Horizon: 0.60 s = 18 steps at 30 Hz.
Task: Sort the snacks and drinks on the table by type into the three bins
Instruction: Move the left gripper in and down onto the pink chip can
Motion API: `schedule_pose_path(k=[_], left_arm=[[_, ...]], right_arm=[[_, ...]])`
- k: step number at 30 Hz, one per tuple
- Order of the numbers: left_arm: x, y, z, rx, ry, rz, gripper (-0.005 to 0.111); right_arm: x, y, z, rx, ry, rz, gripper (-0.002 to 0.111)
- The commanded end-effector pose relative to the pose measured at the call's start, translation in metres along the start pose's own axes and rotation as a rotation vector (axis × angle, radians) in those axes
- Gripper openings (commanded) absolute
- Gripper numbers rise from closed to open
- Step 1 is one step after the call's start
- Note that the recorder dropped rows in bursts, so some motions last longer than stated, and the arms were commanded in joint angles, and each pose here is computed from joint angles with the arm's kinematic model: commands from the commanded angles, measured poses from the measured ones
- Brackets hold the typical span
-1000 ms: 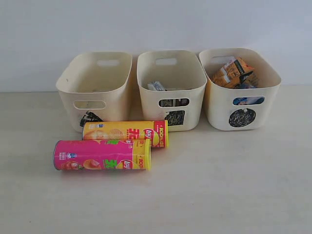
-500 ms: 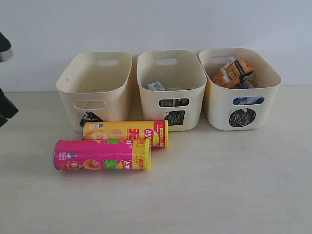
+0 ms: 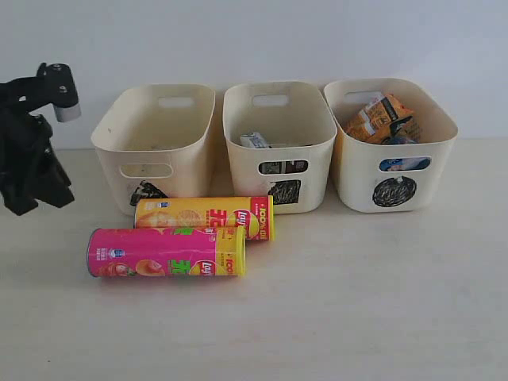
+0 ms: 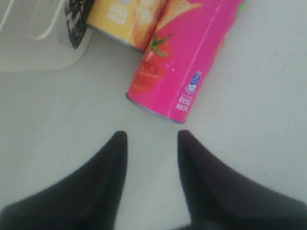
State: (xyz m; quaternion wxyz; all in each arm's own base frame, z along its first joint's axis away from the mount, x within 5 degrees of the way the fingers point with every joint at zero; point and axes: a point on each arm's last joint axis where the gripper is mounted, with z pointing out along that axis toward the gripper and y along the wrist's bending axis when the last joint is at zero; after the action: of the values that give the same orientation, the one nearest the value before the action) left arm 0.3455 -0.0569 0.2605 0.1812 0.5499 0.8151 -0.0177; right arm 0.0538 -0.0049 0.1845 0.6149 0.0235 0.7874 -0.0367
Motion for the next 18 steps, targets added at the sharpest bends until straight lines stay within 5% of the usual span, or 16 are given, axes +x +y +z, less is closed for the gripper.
schedule_pose_path(k=[1, 10, 18], left_arm=[[-0.018, -0.004, 0.018, 0.053, -0.011, 0.056, 0.062], [-0.035, -0.010, 0.054, 0.079, 0.006, 0.112, 0.099], [-0.032, -0.008, 0.081, 0.091, 0.061, 0.146, 0.101]], right_arm=[[0.000, 0.000, 0.000, 0.004, -0.011, -0.002, 0.000], [0.000, 0.000, 0.000, 0.004, -0.008, -0.002, 0.000], [0.000, 0.000, 0.000, 0.004, -0.008, -0.002, 0.000]])
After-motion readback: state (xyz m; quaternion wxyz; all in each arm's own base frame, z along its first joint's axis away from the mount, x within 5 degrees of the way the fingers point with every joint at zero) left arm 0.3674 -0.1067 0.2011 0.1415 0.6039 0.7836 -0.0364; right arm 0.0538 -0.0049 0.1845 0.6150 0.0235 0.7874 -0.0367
